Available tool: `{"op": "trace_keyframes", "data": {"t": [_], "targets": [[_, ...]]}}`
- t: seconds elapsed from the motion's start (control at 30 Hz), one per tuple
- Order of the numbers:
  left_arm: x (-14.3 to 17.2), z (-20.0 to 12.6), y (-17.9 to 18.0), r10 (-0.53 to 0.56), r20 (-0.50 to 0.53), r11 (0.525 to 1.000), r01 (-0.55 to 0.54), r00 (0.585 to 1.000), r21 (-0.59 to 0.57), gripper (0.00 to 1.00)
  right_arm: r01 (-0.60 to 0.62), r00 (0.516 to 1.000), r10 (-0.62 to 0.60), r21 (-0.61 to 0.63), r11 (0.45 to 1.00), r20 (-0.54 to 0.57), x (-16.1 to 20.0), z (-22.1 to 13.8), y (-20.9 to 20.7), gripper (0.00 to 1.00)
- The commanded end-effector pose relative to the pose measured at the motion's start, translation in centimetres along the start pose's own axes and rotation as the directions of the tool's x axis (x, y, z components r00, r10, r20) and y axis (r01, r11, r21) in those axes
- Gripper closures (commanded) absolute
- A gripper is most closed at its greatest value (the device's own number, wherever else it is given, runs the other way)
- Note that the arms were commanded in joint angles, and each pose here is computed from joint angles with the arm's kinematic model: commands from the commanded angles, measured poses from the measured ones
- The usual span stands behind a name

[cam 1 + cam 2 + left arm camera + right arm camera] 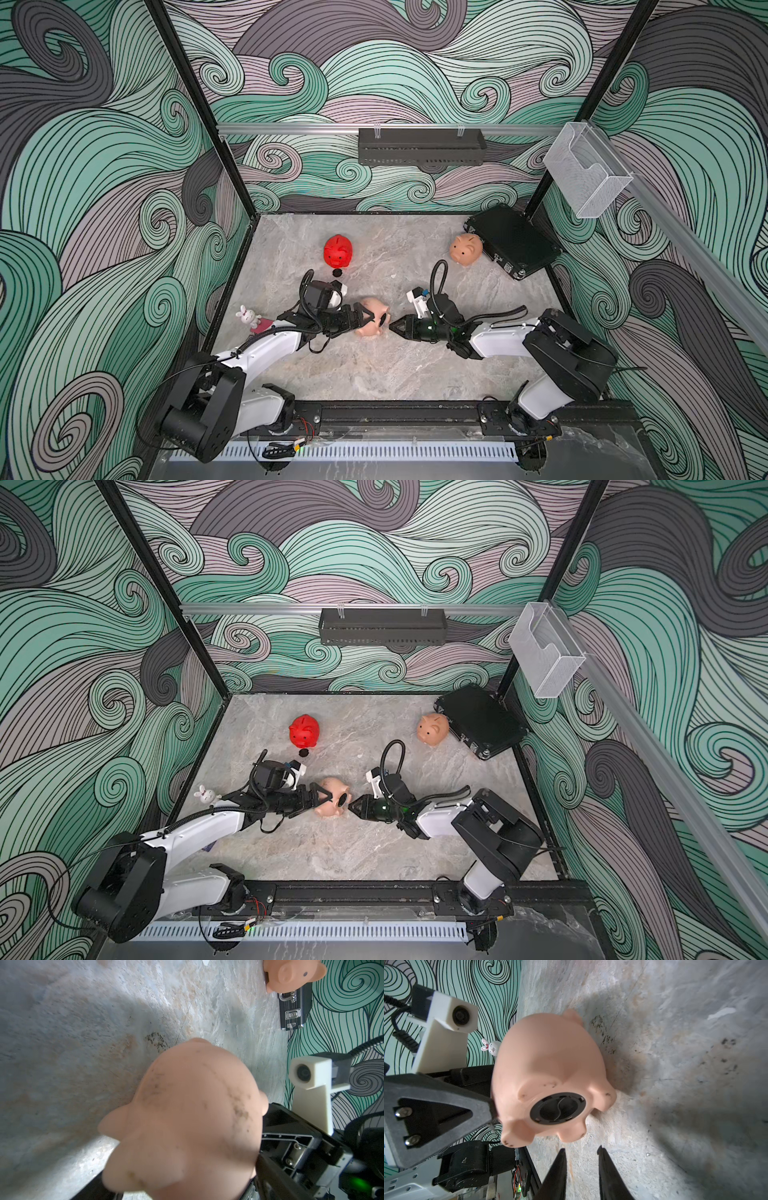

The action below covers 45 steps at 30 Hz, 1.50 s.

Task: Open piggy banks
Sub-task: Adjust the piggy bank at the center of the board.

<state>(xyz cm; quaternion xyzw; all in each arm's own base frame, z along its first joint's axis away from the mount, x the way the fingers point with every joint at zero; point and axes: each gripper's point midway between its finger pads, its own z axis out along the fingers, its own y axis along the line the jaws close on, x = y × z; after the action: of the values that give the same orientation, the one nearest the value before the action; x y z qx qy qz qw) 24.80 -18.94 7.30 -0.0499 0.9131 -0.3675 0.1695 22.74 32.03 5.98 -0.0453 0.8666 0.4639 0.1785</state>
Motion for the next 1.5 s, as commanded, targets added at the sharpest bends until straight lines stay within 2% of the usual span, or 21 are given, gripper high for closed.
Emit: {"op": "trace_keyframes", "data": {"t": [0.0, 0.13, 0.43, 0.73, 1.07, 1.2, 1.33, 1.47], "targets": [[0.3, 0.0, 2.8, -0.036, -0.005, 0.989, 0.035, 0.999, -0.143, 0.06, 0.013, 0.999, -0.011, -0.035, 0.999, 0.034, -1.2, 0.1, 1.1, 0.72], [-0.2, -0.6, 2.1, -0.004, -0.004, 0.989, 0.003, 1.000, -0.148, 0.02, 0.008, 1.000, -0.007, -0.047, 0.999, 0.023, -1.5, 0.6, 1.6, 0.72], [-1.6, -1.6, 0.9, 0.061, 0.027, 0.987, -0.057, 0.998, -0.150, 0.01, 0.006, 1.000, -0.006, -0.037, 0.999, 0.002, -1.7, 1.3, 1.7, 0.72], [-2.8, -0.7, -0.9, 0.086, 0.060, 0.995, -0.083, 0.994, -0.051, 0.01, 0.003, 1.000, -0.004, -0.038, 0.999, -0.030, -2.0, 2.5, 2.2, 0.73], [-2.1, 0.6, -0.5, 0.064, 0.026, 0.998, -0.063, 0.998, -0.023, 0.01, 0.008, 0.999, -0.010, -0.045, 0.999, -0.044, -1.9, 3.0, 2.8, 0.73], [-1.7, 1.0, 0.4, 0.052, 0.019, 0.998, -0.051, 0.998, -0.041, 0.01, 0.019, 0.999, -0.023, -0.084, 0.996, -0.045, -1.8, 3.0, 3.7, 0.72], [-1.1, 1.1, 2.0, 0.027, 0.018, 0.995, -0.025, 0.999, -0.097, 0.01, 0.044, 0.999, -0.043, -0.070, 0.997, 0.009, -2.0, 1.8, 3.2, 0.72], [-0.6, 1.4, 3.1, 0.005, 0.009, 0.991, -0.004, 1.000, -0.135, 0.03, 0.015, 0.997, -0.012, -0.033, 0.999, 0.077, -2.4, 0.5, 1.5, 0.72]]}}
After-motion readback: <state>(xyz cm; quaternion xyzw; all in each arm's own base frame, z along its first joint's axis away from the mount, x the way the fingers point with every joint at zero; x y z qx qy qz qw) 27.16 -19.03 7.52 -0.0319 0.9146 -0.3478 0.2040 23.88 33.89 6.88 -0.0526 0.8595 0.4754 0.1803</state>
